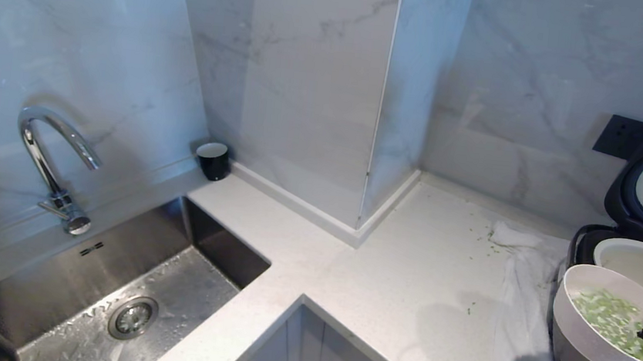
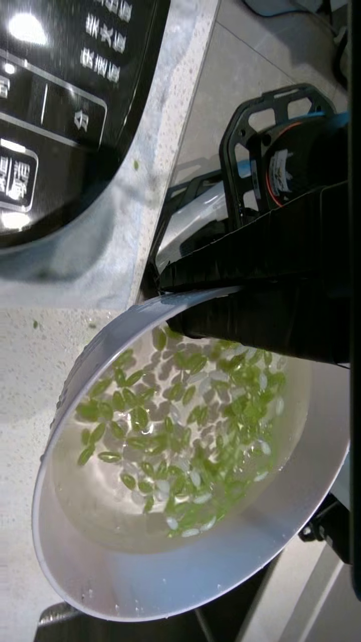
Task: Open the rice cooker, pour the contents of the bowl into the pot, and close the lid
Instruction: Place the bowl on the table
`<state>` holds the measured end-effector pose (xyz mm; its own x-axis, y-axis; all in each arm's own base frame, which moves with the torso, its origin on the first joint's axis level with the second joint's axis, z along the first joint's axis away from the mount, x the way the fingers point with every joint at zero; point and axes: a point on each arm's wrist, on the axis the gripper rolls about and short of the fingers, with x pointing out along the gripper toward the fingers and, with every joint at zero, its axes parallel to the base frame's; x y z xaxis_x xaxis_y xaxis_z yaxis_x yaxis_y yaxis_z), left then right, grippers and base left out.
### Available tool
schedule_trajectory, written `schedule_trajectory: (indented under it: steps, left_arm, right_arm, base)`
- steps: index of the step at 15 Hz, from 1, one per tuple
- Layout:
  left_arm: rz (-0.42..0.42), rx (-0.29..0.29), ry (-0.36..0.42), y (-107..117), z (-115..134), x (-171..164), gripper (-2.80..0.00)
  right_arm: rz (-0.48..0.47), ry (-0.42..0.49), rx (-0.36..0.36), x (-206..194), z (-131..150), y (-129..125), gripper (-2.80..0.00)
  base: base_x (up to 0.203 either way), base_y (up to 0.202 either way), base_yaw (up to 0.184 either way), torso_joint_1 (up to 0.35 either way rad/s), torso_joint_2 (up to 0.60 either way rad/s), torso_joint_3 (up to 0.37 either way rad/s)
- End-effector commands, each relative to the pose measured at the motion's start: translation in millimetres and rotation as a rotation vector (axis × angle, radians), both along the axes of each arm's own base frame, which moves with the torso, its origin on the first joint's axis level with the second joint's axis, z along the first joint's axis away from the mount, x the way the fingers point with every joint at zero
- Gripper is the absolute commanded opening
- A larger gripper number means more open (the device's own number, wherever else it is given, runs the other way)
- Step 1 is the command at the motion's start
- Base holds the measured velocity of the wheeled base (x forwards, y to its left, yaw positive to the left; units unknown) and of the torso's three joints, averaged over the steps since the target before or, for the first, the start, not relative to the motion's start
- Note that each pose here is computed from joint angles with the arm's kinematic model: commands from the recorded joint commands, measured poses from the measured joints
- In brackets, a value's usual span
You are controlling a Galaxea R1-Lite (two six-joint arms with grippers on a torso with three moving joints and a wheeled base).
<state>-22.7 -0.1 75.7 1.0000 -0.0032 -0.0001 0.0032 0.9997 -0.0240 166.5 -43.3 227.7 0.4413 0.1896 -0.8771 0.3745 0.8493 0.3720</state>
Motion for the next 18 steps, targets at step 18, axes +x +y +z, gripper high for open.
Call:
schedule_trajectory:
  steps: [18]
  left_arm:
    - [0.000, -0.001, 0.003, 0.0, -0.4, 0.2, -2.80]
  right_arm:
    - [-0.132, 0.005, -0.028, -47.6, 0.4, -52.7, -2.80]
  base:
    - [0.000, 0.000, 0.000, 0.000, 0.00, 0.000]
